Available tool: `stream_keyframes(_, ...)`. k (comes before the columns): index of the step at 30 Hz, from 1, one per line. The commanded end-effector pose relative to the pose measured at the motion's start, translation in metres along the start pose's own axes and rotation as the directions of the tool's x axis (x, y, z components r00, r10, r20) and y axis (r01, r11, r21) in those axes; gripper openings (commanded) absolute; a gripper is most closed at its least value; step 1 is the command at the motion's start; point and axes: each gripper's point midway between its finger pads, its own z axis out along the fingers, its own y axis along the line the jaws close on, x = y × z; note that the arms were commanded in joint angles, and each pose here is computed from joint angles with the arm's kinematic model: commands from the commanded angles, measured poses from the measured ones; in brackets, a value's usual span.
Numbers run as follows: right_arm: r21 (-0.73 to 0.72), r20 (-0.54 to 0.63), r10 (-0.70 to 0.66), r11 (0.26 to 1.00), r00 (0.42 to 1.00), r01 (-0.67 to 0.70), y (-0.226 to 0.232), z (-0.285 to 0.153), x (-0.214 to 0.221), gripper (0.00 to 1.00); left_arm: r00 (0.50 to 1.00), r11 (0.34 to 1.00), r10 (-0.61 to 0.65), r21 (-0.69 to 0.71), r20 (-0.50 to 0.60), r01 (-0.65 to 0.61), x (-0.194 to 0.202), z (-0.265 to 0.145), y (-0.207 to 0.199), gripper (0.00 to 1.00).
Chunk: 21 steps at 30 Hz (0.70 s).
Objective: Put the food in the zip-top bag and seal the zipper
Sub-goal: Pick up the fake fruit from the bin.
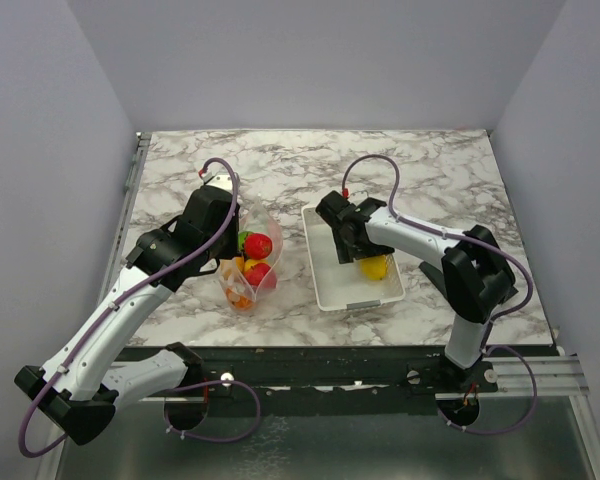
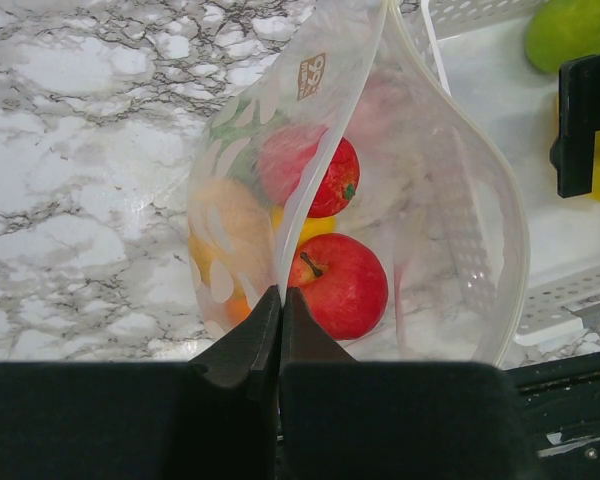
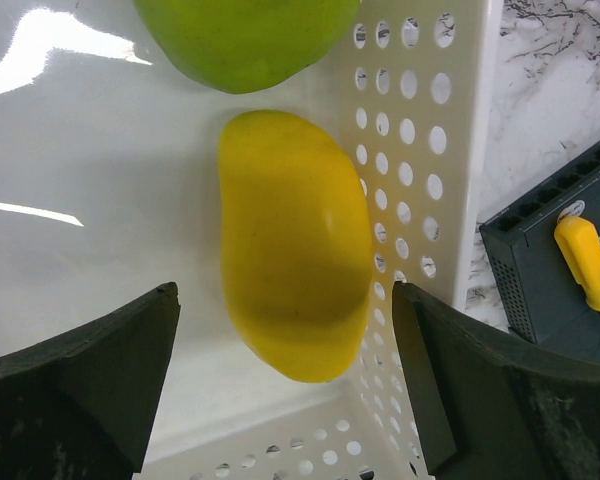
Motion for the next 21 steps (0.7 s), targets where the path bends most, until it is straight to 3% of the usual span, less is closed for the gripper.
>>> stream_keyframes(1,0.024,0.003,0.007,1.000,1.000,-0.007,0.001,0.013,-0.001,0.92,1.000,1.000,0.009,-0.011,0.006,-0.009,0.000,0.000,0.003,0.00)
stream_keyframes(14,0.055,-0.008,-0.001,0.999,1.000,0.002,-0.001,0.027,0.004,0.79,1.000,1.000,0.018,-0.012,-0.002,-0.018,0.001,0.002,0.002,0.00)
stream_keyframes(18,0.065,-0.012,-0.009,0.998,1.000,0.010,-0.002,0.030,0.005,0.70,1.000,1.000,0.018,-0.011,-0.004,-0.018,0.001,0.003,0.002,0.00)
stream_keyframes(21,0.053,-0.011,-0.010,0.999,1.000,0.011,-0.001,0.028,0.004,0.57,1.000,1.000,0.019,-0.008,-0.004,-0.019,0.000,0.003,0.001,0.00)
